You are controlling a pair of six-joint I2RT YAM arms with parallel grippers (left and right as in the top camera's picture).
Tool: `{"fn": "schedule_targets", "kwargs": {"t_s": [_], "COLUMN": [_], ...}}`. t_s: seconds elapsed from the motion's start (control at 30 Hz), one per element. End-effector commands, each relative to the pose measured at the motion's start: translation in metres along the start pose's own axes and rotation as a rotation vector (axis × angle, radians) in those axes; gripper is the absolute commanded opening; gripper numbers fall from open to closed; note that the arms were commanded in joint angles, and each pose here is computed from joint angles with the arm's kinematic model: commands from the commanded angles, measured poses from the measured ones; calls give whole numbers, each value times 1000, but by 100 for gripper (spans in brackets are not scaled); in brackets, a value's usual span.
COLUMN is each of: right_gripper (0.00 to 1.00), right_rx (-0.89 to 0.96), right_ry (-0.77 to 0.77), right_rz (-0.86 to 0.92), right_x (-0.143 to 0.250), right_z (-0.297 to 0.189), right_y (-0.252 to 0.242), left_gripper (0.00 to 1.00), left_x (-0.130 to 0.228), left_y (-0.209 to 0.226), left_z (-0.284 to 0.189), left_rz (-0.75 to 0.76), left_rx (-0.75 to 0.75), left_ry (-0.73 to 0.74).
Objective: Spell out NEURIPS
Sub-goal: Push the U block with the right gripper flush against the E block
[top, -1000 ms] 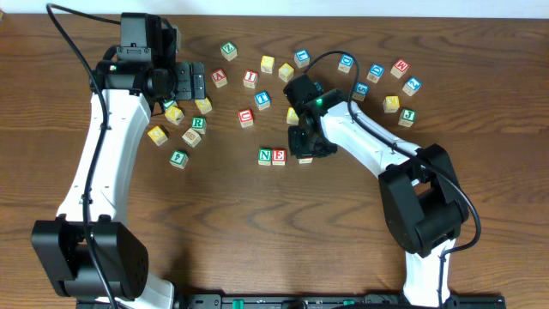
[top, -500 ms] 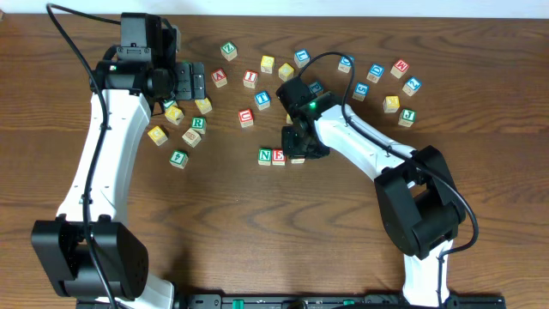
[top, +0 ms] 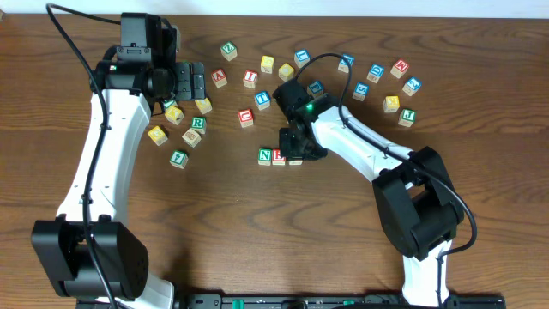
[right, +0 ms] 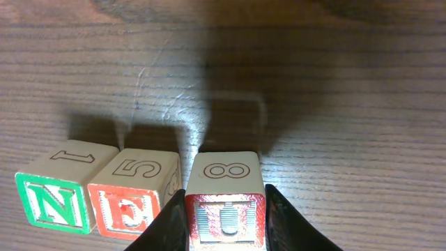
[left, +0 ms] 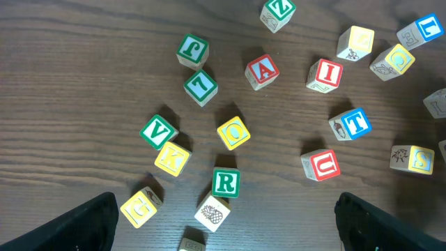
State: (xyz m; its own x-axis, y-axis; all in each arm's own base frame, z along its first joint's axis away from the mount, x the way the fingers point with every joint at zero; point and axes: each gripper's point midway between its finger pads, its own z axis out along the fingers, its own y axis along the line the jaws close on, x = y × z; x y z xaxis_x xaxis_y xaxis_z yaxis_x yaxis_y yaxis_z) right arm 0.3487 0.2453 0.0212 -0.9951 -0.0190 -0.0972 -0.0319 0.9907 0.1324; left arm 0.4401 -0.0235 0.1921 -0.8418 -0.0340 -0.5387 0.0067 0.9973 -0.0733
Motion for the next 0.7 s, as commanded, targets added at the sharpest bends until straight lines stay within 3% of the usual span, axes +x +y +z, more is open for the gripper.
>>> {"fn": "schedule_targets", "kwargs": {"t_s": [0.0,0.2,0.4,0.67], "right_gripper": [28,30,39,39], "right_rx": [9,8,4,-4], "right_ry": [22,26,20,8], "right_rz": [8,7,7,2], "right_x": [7,8,6,1], "right_z": [7,7,7,-2], "right_y": [1,1,2,5], "left_gripper": [98,98,98,98], "left_x": [-11,-11,-11,-11], "left_y": [1,1,1,1], "left_z": [-14,-14,-14,-14], "left_rz": [-1,-1,-1,-1], "left_rx": [-7,-7,-7,-7], "left_ry": [-42,-42,-42,-42]}}
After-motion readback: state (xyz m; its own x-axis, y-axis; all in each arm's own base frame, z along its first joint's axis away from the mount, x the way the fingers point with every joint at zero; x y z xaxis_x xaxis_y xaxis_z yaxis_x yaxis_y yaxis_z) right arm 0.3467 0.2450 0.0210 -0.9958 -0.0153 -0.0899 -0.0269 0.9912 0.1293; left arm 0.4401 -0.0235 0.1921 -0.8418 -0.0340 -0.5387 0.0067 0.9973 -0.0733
